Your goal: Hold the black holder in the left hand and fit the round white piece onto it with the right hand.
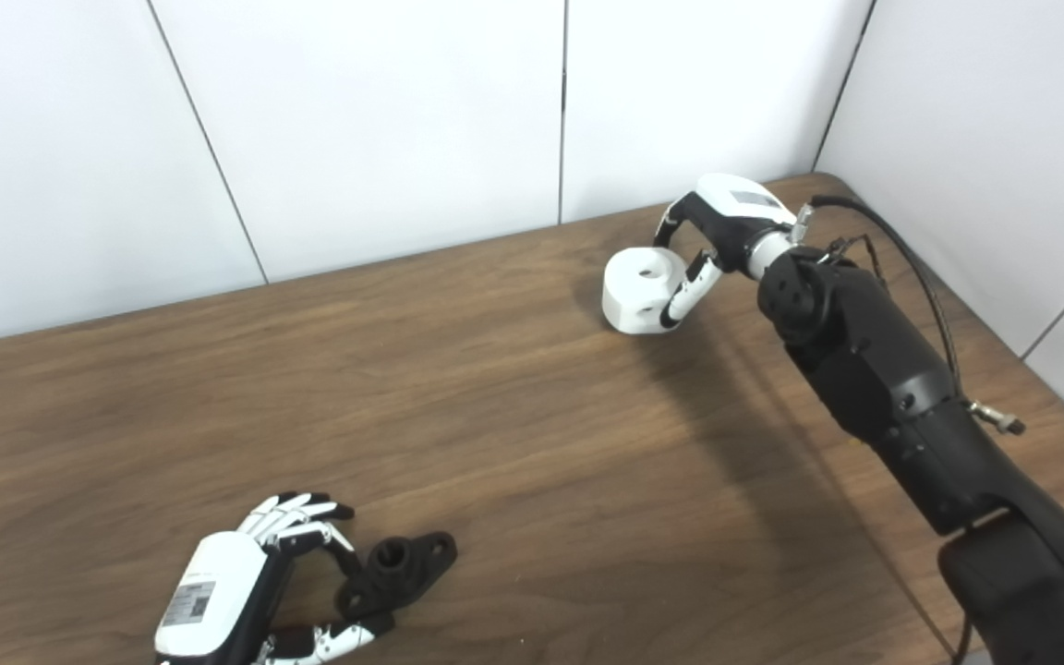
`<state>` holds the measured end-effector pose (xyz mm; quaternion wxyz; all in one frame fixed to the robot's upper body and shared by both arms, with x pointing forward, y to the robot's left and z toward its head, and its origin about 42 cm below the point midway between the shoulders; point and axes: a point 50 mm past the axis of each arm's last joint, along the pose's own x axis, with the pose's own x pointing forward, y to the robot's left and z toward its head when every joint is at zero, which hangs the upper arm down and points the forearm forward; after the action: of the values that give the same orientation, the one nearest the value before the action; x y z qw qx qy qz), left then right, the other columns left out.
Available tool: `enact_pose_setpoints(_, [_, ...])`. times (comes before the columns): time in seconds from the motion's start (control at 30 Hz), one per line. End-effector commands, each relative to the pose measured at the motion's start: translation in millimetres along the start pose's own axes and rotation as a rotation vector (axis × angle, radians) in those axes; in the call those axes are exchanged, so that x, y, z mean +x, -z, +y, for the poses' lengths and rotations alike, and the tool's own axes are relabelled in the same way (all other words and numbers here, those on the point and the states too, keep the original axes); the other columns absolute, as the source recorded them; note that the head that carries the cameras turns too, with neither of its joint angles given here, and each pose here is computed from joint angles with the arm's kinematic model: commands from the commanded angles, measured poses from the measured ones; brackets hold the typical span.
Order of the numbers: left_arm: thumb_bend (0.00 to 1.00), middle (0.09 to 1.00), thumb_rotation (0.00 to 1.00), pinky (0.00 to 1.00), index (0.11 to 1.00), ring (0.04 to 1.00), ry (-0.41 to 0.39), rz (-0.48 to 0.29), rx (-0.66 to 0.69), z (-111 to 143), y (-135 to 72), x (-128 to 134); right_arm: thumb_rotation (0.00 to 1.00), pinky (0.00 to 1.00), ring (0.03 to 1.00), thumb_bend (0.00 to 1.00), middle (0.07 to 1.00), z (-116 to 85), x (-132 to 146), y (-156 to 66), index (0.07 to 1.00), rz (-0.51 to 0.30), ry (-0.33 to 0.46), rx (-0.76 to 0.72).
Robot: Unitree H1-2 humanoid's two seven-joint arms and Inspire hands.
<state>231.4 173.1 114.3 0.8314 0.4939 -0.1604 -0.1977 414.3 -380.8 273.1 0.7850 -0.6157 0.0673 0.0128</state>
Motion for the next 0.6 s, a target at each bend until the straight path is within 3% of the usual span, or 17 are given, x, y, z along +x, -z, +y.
enact_pose_setpoints(0.0, [0.52, 0.765, 0.05, 0.9, 0.486, 0.824, 0.088, 0.048, 0.032, -12.1, 4.8, -9.2, 0.14, 0.98, 0.93, 0.52, 0.799, -40.0, -7.6, -9.7, 0.489, -0.034, 0.087, -0.047])
enact_pose_setpoints(0.23, [0.52, 0.772, 0.05, 0.92, 0.487, 0.834, 0.092, 0.044, 0.034, -13.2, -0.7, -7.0, 0.14, 0.99, 0.933, 0.52, 0.809, -49.0, -34.1, -47.5, 0.489, -0.153, 0.068, -0.107])
enact_pose_setpoints(0.57, [0.52, 0.793, 0.05, 0.96, 0.488, 0.861, 0.116, 0.044, 0.066, -13.5, -11.1, -0.6, 0.14, 0.98, 0.927, 0.52, 0.795, -33.1, -76.0, -104.3, 0.487, -0.375, 0.02, -0.178])
